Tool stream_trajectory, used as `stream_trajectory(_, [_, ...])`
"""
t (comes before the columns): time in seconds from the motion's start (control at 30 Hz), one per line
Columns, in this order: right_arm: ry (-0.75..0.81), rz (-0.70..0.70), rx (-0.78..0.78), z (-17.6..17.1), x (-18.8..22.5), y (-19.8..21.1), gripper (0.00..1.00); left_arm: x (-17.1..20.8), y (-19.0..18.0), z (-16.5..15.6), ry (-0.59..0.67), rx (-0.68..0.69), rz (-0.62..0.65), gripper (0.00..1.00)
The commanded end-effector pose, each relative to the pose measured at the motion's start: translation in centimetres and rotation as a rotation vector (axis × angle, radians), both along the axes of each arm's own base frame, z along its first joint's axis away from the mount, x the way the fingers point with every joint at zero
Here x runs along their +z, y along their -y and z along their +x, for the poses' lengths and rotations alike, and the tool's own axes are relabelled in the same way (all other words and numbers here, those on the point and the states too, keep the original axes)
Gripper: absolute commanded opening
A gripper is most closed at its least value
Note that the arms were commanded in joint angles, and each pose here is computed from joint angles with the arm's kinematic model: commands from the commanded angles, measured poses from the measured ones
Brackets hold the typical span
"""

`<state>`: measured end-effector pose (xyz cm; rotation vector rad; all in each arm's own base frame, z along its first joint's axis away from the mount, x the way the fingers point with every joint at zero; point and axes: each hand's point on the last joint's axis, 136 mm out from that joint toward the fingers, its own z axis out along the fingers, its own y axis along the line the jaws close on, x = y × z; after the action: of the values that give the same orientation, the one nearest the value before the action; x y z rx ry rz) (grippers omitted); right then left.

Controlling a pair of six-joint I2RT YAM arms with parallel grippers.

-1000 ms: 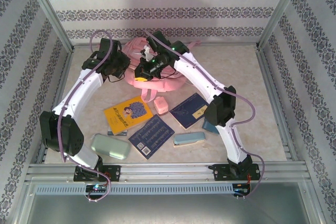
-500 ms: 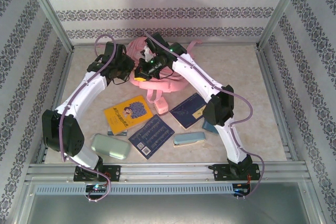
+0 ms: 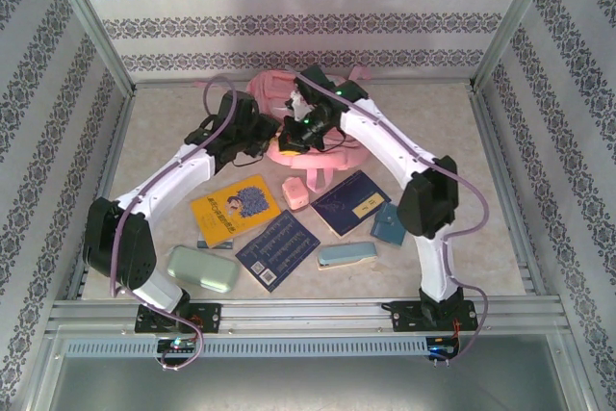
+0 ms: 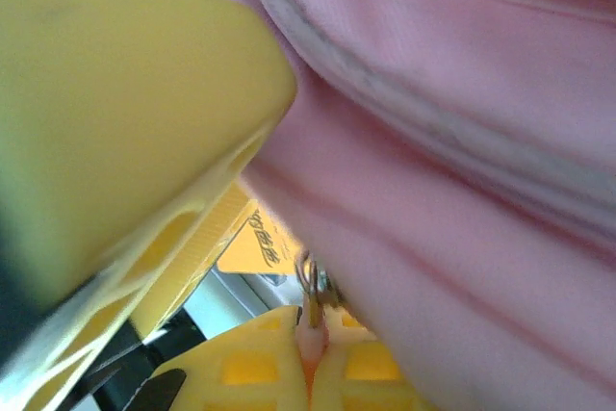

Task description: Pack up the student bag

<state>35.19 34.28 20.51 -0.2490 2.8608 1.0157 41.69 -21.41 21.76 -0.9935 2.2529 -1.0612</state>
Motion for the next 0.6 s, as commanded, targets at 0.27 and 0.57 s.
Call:
stream_trajectory(0.27, [0.191,-0.101,0.018,-2.0,0.1,8.7,0.0,-0.5,-3.2,0.0,-0.05,-0.113,0.118,0.72])
stream_trajectory(0.57, [0.173,-0.103,-0.036,-2.7,-0.2,11.7,0.0,-5.4,-2.1,2.6,-0.176,-0.139,0.042,0.61])
